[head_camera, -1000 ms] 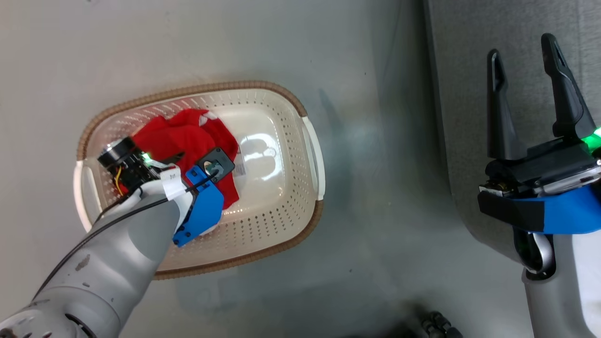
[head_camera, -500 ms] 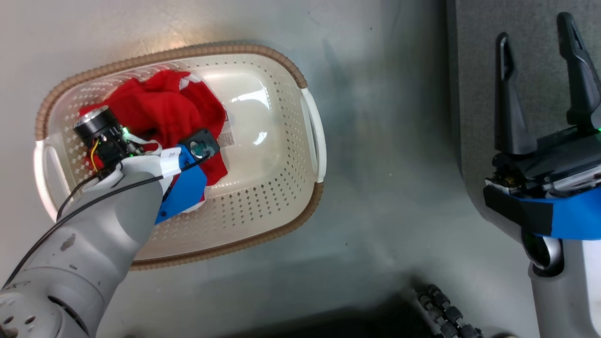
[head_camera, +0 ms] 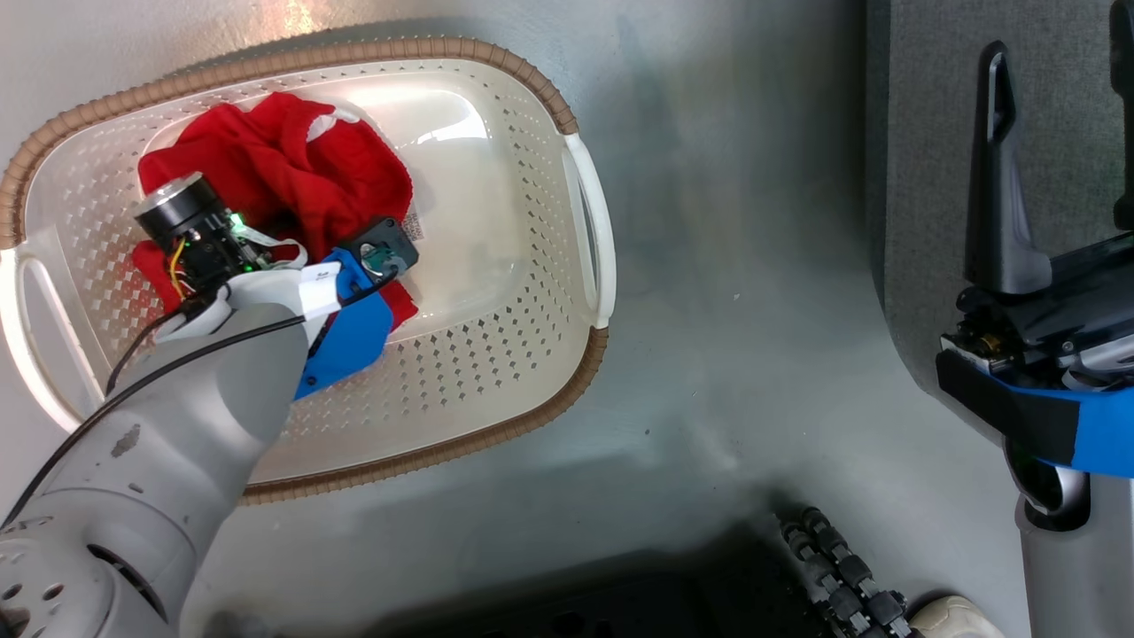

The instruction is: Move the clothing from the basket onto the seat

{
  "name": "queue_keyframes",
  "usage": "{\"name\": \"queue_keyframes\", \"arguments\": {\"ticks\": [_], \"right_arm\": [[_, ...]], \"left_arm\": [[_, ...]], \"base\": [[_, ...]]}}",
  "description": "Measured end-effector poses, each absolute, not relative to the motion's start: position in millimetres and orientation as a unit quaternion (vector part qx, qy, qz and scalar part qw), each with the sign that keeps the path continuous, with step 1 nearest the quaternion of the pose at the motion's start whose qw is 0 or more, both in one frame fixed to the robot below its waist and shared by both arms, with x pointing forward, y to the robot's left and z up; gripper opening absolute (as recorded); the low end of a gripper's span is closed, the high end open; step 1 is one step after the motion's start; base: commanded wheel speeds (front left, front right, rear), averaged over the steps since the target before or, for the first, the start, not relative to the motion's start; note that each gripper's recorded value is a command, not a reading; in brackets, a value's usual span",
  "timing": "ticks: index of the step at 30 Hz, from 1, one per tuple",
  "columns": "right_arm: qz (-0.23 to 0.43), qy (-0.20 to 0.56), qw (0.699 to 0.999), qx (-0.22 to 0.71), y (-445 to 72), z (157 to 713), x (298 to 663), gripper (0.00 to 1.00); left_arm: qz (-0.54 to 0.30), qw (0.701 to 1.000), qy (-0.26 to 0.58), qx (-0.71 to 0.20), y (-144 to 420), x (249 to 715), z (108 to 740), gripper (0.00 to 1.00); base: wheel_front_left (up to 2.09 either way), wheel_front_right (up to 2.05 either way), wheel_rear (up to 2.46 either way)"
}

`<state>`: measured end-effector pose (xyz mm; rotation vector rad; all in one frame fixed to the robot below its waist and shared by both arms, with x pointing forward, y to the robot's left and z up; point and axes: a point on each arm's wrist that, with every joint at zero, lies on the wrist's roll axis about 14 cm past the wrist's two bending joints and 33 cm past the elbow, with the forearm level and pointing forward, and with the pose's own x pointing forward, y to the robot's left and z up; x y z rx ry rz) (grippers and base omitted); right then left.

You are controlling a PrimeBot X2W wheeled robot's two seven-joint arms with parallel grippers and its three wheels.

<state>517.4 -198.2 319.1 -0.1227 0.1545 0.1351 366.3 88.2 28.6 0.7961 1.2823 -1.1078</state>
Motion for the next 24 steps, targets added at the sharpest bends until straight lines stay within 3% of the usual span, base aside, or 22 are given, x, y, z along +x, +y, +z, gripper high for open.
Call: {"name": "queue_keyframes", "arguments": {"ticks": [3,4,5,6,15,24], "right_arm": [[0.065,0.080,0.993,-0.062,-199.5,317.2,515.7,1.00],[0.065,0.081,0.993,-0.062,-199.6,316.7,515.3,1.00],[0.065,0.081,0.993,-0.062,-199.8,316.6,515.1,1.00],[0.065,0.081,0.993,-0.062,-199.8,316.8,515.1,1.00],[0.067,0.073,0.993,-0.058,-196.8,324.4,517.6,1.00],[0.067,0.049,0.995,-0.053,-193.8,349.1,521.9,1.00]], "left_arm": [[-0.475,0.593,0.556,0.338,89.8,363.0,26.5,0.98],[-0.475,0.591,0.558,0.337,89.8,360.7,26.3,0.43],[-0.475,0.589,0.560,0.337,90.3,358.8,26.1,0.18],[-0.476,0.589,0.560,0.337,90.1,357.4,26.3,0.00],[-0.483,0.588,0.555,0.336,90.7,354.0,34.2,0.00],[-0.491,0.622,0.517,0.322,74.6,370.0,61.8,0.00]], "base": [[0.00,0.00,0.00],[0.00,0.00,0.00],[0.00,0.00,0.00],[0.00,0.00,0.00],[0.00,0.00,0.00],[0.00,0.00,0.00]]}}
